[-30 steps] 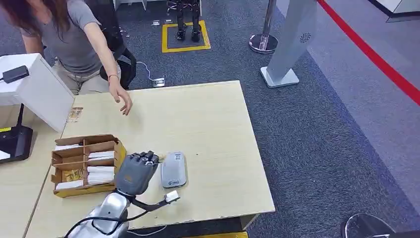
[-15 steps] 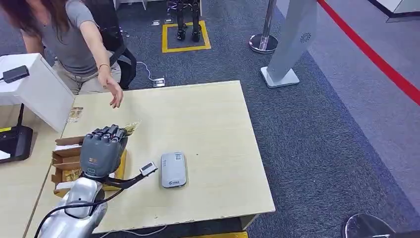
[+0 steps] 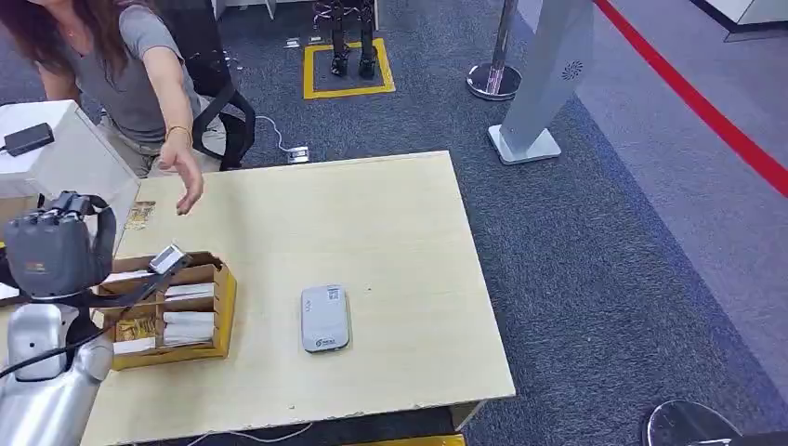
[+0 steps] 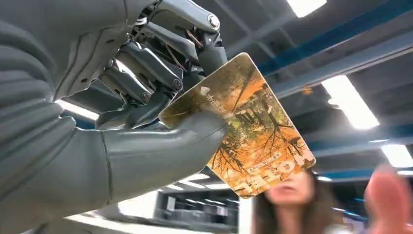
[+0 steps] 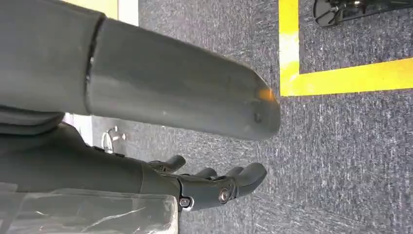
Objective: Pass the card to the sensor for recognition and then transmit it.
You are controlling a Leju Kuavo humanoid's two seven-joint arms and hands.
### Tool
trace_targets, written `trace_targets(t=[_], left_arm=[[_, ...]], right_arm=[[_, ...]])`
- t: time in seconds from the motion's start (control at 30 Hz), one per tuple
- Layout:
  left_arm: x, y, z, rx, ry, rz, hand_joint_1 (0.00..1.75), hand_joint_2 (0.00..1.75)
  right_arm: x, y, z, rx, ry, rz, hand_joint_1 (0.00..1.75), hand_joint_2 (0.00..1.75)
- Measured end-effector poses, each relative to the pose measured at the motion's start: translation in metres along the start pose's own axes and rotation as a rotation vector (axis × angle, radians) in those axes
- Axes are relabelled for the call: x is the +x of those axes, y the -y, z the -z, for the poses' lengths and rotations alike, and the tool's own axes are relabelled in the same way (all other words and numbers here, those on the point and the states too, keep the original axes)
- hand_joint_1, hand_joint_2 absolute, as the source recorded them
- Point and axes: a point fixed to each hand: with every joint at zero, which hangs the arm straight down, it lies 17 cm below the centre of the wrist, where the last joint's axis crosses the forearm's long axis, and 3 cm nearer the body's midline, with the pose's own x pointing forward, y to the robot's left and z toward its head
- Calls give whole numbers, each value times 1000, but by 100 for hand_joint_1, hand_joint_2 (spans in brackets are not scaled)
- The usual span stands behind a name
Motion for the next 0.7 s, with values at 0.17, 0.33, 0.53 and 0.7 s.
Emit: trace_targets(t=[0.17,0.33,0.53,0.7], left_arm=[[-32,5,8,-13,-25,98,175,175],[-41,10,12,-27,-40,128,175,175],[-44,16,11,-42,-47,138,175,175],[-45,19,10,-50,-49,139,0,175]], right_arm=[[2,-2,0,5,6,-22,0,0],[3,-4,-1,12,12,-40,0,0],[2,-8,-2,21,9,-49,0,0],[2,-10,-2,23,9,-52,0,0]])
